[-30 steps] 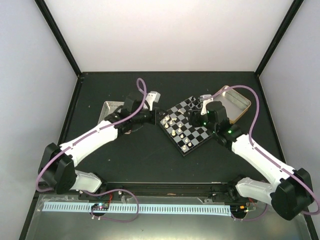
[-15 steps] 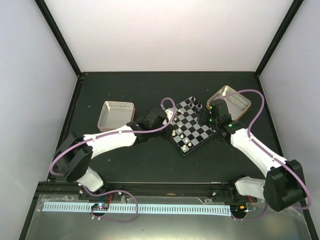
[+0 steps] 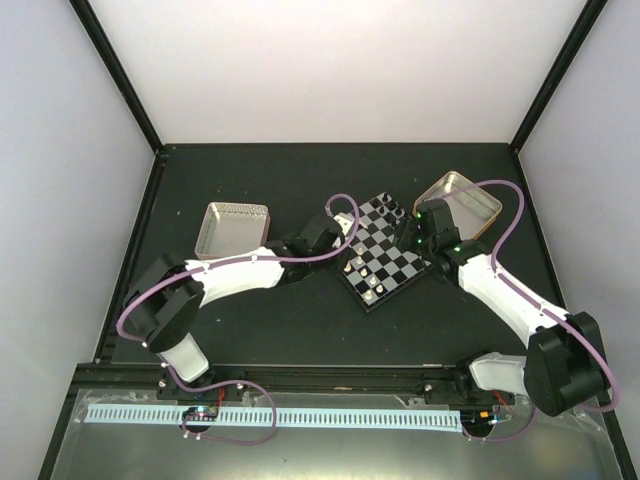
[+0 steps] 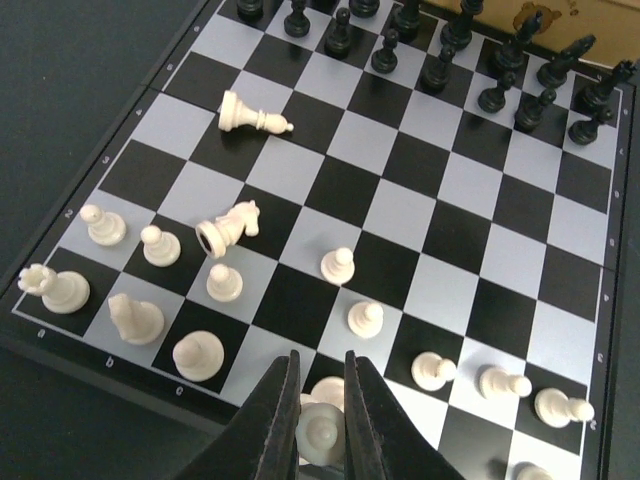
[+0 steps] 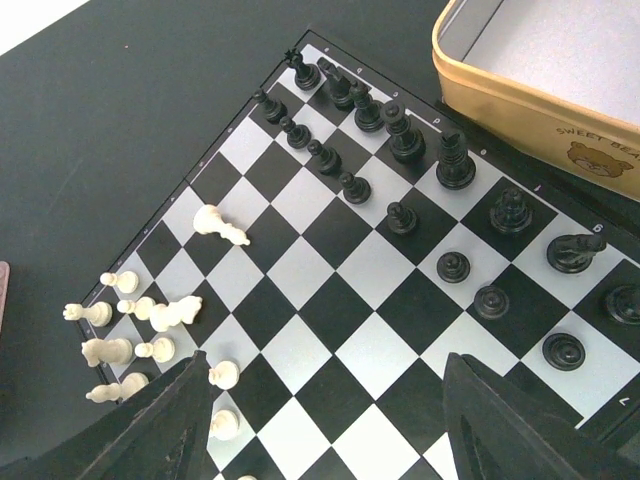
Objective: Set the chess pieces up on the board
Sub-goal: Place the chess piece on the chessboard.
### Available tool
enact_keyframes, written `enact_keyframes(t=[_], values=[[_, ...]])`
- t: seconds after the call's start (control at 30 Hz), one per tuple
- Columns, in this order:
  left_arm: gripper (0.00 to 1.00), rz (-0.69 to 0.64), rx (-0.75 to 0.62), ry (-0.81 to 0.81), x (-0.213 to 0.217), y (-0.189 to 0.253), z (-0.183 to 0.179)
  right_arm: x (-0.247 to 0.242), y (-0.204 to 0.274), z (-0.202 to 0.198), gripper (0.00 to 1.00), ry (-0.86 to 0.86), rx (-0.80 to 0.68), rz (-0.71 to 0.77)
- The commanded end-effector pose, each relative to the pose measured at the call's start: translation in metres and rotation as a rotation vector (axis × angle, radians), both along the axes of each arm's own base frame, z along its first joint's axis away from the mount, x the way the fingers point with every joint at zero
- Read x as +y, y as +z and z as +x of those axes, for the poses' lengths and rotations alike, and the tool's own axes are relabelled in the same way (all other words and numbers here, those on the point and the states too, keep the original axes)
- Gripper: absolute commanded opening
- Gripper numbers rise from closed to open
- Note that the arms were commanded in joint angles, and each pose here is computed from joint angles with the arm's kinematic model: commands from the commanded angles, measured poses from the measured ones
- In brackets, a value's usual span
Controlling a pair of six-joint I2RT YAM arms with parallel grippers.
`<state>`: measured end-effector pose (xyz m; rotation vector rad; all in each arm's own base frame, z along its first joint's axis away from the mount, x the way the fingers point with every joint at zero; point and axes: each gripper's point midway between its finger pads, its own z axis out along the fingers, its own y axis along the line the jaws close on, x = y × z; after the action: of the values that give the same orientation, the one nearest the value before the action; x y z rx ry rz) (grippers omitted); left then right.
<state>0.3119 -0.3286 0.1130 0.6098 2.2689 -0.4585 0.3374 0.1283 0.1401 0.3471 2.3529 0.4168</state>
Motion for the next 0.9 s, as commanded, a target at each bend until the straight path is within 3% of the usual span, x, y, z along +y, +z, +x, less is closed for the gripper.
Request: enact_keyframes(t=[0.0,0.87], values=[[0.03,-0.04,-0.054,0.027,-0.012,0.016,0.019,-0.002,-0.005,0.0,0.64,-0.014,0.011,0.006],[0.08,-0.001,0.023,0.029,-0.01,-0.031,0.034,0.007,-0.016,0.001,0.63,0.015,0.053,0.028]])
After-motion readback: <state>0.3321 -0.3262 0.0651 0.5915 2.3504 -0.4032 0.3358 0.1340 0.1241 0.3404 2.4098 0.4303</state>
